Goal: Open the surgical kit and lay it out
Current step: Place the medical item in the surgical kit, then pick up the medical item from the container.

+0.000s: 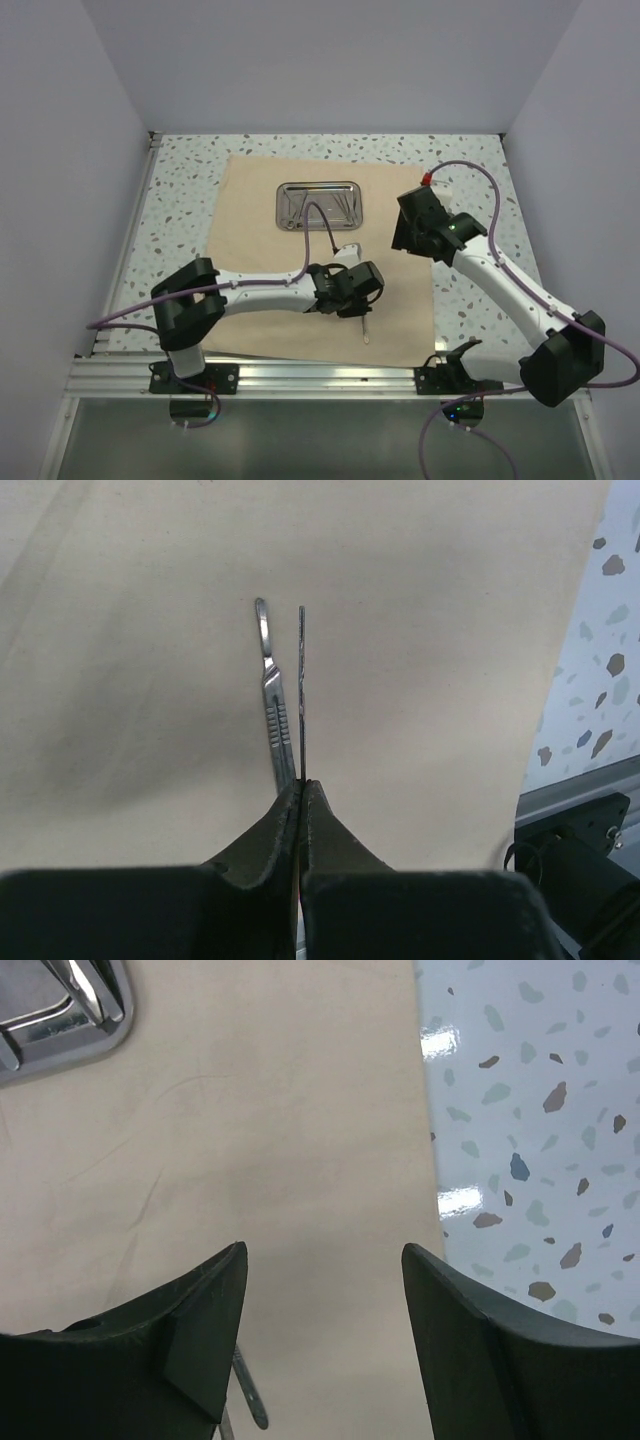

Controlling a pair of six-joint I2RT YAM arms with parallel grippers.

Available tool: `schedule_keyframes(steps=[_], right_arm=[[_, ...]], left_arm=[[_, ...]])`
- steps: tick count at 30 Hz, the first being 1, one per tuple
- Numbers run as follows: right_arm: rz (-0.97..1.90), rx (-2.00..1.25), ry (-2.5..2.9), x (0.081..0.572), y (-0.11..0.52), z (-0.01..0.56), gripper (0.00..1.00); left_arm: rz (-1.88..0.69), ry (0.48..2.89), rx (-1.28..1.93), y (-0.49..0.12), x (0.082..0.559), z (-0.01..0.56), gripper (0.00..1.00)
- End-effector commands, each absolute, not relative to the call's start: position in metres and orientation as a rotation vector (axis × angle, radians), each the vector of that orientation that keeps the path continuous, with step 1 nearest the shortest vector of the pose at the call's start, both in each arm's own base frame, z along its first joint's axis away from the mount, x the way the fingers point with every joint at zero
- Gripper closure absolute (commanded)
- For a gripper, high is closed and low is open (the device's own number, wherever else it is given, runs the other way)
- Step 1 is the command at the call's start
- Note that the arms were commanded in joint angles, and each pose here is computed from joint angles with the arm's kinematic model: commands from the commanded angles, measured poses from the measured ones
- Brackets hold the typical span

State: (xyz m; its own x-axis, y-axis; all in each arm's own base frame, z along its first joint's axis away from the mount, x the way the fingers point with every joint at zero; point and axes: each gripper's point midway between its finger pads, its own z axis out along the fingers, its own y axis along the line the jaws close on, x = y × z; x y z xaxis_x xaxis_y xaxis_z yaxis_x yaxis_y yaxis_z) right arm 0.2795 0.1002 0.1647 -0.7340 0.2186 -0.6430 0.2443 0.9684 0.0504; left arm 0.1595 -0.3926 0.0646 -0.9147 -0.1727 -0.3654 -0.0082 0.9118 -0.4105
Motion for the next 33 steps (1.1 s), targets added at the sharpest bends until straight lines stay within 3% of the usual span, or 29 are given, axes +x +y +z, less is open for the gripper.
schedule_keyframes(steps=[1,2,4,5,8,13,16,20,22,26,27,29,31,33], right_arm=[[-0.08,0.35,2.399,0.272,0.088,0.167,0.33],[-0.085,0.349,2.399,0.271,0.087,0.167,0.33],[-0.091,0.34,2.4,0.269,0.086,0.167,0.33],[-0.093,0.338,2.4,0.269,0.085,0.167,0.33],[-0.074,0.343,2.39,0.269,0.086,0.17,0.33],[0.02,0.339,2.361,0.275,0.098,0.189,0.34],[0.12,0.324,2.306,0.283,0.11,0.215,0.34],[0.462,0.172,2.274,0.298,0.169,0.249,0.29],[0.505,0.12,2.359,0.302,0.197,0.239,0.29],[0.494,-0.023,2.294,0.328,0.255,0.27,0.26],[0.454,-0.042,2.37,0.336,0.267,0.246,0.24],[0.476,-0.018,2.354,0.355,0.283,0.263,0.24],[0.426,-0.02,2.426,0.372,0.298,0.233,0.24],[0.451,-0.016,2.397,0.391,0.314,0.239,0.24]], left_arm=[[-0.616,2.646,-0.209,-0.41,0.162,0.052,1.0],[-0.618,2.652,-0.209,-0.412,0.161,0.051,0.92],[-0.615,2.659,-0.199,-0.417,0.161,0.047,0.65],[-0.586,2.666,-0.196,-0.414,0.161,0.045,0.46],[-0.56,2.655,-0.173,-0.415,0.165,0.056,0.34],[-0.58,2.547,-0.111,-0.413,0.18,0.127,0.3],[-0.475,2.445,-0.097,-0.383,0.195,0.183,0.25],[-0.362,2.321,-0.115,-0.319,0.21,0.235,0.21],[-0.36,2.271,-0.146,-0.285,0.206,0.26,0.16],[-0.284,2.293,-0.139,-0.222,0.183,0.257,0.12],[-0.298,2.309,-0.134,-0.215,0.176,0.255,0.12],[-0.358,2.352,-0.134,-0.195,0.156,0.247,0.12],[-0.455,2.351,-0.157,-0.178,0.141,0.25,0.15],[-0.506,2.339,-0.204,-0.159,0.131,0.251,0.15]])
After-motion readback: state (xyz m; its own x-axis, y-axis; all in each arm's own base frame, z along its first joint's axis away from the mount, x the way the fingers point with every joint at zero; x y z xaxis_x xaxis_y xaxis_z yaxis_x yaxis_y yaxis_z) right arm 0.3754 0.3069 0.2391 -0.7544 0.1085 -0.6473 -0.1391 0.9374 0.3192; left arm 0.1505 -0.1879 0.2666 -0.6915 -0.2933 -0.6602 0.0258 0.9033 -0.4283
